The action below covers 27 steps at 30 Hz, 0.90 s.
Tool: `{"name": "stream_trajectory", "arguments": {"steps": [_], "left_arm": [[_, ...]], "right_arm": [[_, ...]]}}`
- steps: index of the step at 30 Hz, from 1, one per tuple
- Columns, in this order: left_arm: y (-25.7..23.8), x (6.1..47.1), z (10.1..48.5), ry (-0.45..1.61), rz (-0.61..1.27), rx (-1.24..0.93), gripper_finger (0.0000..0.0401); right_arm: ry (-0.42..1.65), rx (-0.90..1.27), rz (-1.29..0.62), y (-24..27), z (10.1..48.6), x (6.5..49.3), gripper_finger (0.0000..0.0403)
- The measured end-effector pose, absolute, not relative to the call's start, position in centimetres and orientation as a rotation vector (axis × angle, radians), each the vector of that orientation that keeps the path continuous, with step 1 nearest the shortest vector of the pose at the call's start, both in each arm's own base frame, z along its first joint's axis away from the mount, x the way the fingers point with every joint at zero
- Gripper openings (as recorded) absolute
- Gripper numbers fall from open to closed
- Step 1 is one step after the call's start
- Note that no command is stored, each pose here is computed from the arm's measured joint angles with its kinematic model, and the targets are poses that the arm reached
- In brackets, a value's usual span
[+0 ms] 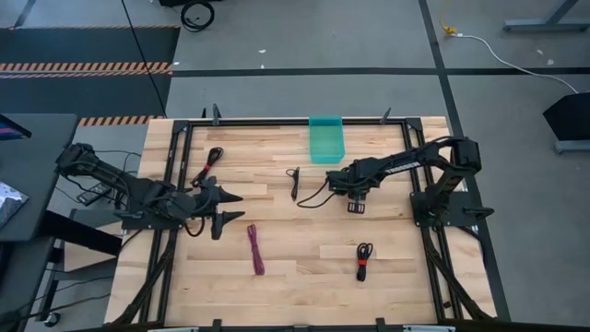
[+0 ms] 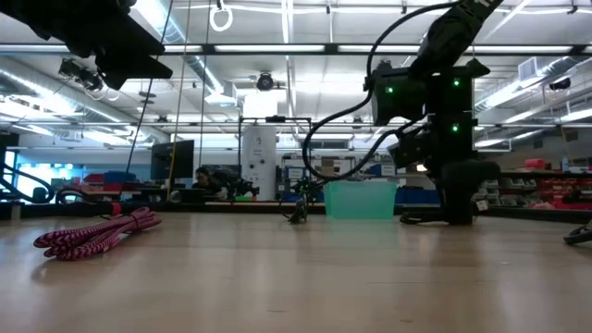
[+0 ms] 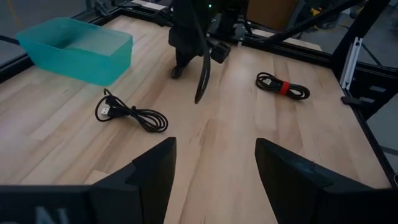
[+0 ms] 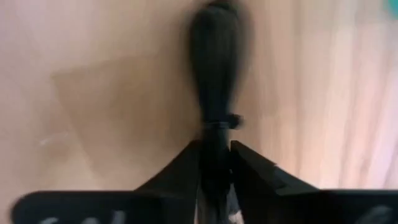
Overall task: Pick and place USB-C Cables
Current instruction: Put the black charger cable into the green bin
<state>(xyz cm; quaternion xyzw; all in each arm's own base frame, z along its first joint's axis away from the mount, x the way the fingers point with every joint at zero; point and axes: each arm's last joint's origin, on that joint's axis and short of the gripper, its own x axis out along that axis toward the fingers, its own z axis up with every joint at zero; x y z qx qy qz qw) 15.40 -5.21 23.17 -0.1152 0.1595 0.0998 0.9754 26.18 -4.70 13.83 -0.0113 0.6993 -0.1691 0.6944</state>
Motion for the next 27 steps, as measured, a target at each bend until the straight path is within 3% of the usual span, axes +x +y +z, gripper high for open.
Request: {"name": "stream_trajectory", "arguments": {"steps": [4, 9, 16, 22, 27], "left_arm": [[-5.2, 15.4, 23.2, 0.322, 0.201, -0.230, 0.0227], [-5.2, 15.4, 23.2, 0.322, 0.201, -0.230, 0.0227], [-5.1, 15.4, 23.2, 0.315, 0.223, -0.226, 0.0227], [-5.1, 15.4, 23.2, 0.311, 0.226, -0.231, 0.0227], [-5.1, 15.4, 23.2, 0.308, 0.225, -0.233, 0.0227]], "right_arm": [[1.537, -0.041, -0.380, -4.6, 14.6, 26.0, 0.0030], [1.469, -0.059, -0.398, -4.0, 16.2, 26.2, 0.0030], [1.185, 0.025, -0.449, -4.0, 22.7, 28.5, 0.0030], [0.956, 0.186, -0.580, -8.1, 27.0, 30.4, 0.0030], [0.954, 0.322, -0.602, -12.7, 26.7, 31.3, 0.0030]]}}
